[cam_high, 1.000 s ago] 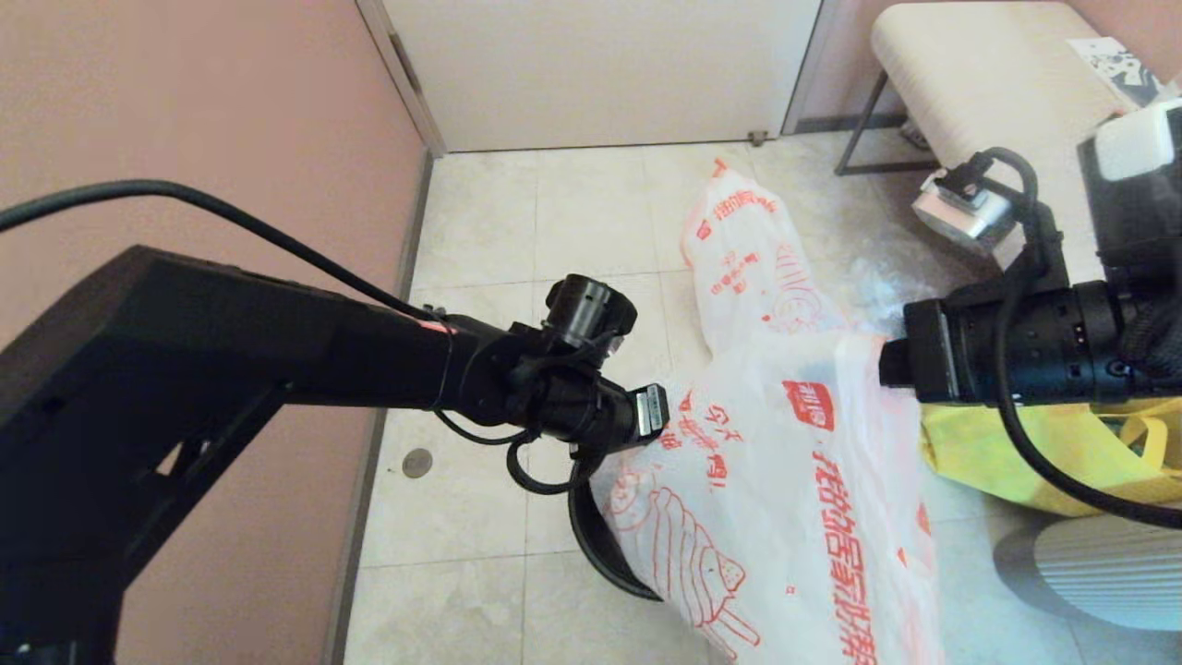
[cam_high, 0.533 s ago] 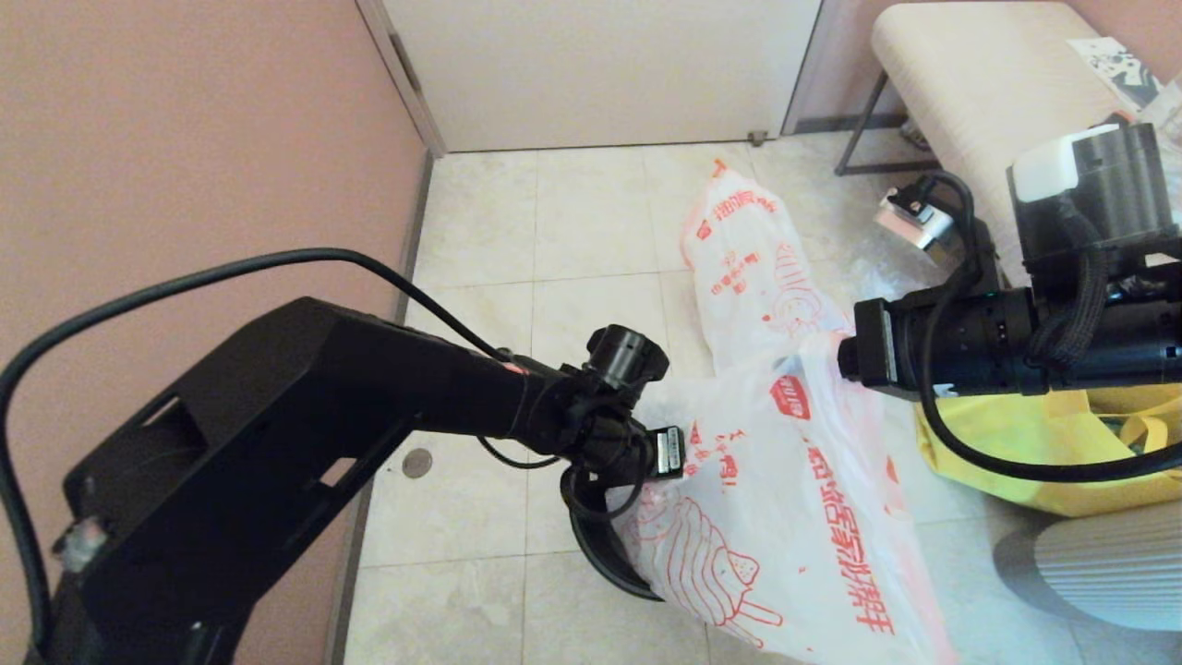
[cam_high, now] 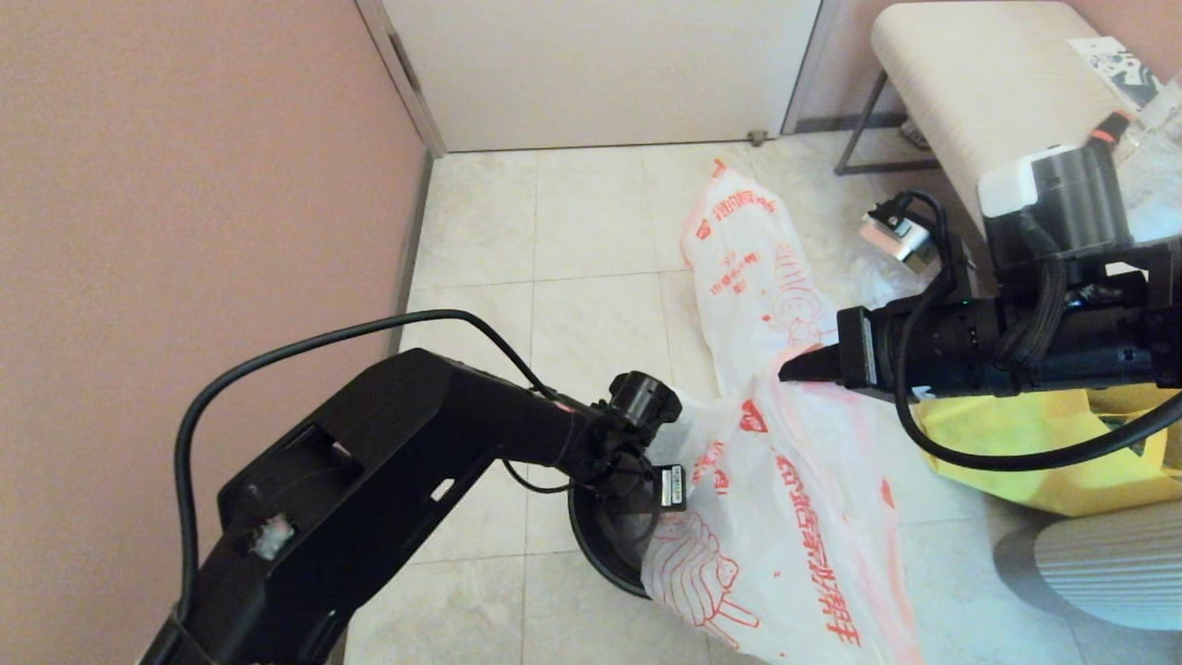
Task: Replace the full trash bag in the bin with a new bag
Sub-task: Put the new garbage bag on the trash can
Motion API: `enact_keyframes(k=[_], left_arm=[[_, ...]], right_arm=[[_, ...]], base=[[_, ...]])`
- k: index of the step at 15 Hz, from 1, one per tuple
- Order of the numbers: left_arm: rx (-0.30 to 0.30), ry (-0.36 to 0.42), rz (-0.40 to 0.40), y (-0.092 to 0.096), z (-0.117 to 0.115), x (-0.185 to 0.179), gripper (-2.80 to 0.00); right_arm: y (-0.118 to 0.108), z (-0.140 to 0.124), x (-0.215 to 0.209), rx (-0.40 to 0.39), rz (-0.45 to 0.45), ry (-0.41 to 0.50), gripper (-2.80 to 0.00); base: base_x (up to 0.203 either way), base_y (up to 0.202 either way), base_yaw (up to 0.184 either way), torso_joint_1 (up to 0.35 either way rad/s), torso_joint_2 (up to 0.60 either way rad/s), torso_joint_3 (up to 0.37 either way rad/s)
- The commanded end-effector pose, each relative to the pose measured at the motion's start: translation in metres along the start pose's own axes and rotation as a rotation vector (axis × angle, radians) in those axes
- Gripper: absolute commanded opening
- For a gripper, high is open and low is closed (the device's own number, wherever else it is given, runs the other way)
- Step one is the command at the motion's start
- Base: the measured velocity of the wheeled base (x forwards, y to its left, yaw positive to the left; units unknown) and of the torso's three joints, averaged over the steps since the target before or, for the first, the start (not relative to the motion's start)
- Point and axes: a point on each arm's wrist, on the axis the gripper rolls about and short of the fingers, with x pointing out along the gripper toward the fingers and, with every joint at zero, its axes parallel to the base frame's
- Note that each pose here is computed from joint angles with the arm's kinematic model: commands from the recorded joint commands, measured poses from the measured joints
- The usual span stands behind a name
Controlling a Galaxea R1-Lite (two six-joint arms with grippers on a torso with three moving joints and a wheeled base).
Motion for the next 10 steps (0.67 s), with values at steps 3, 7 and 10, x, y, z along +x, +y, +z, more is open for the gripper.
enact_keyframes(k=[3,7,10], left_arm=[[-0.019,-0.006,0.013,0.007,0.001,-0.016,-2.8],[-0.049,-0.118,-0.037,0.012,0.002,-0.121,-2.8],[-0.073,-0.149,-0.088,0.029,-0.034,-0.177,-2.8]], right_arm=[[0.002,0.0,0.003,-0.001,0.007,0.007,-2.8],[0.006,-0.002,0.018,-0.008,0.017,0.034,-2.8],[0.009,0.004,0.029,-0.025,0.027,-0.051,-2.8]], base=[[0.0,0.0,0.0,0.0,0.0,0.0],[0.0,0.0,0.0,0.0,0.0,0.0],[0.0,0.0,0.0,0.0,0.0,0.0]])
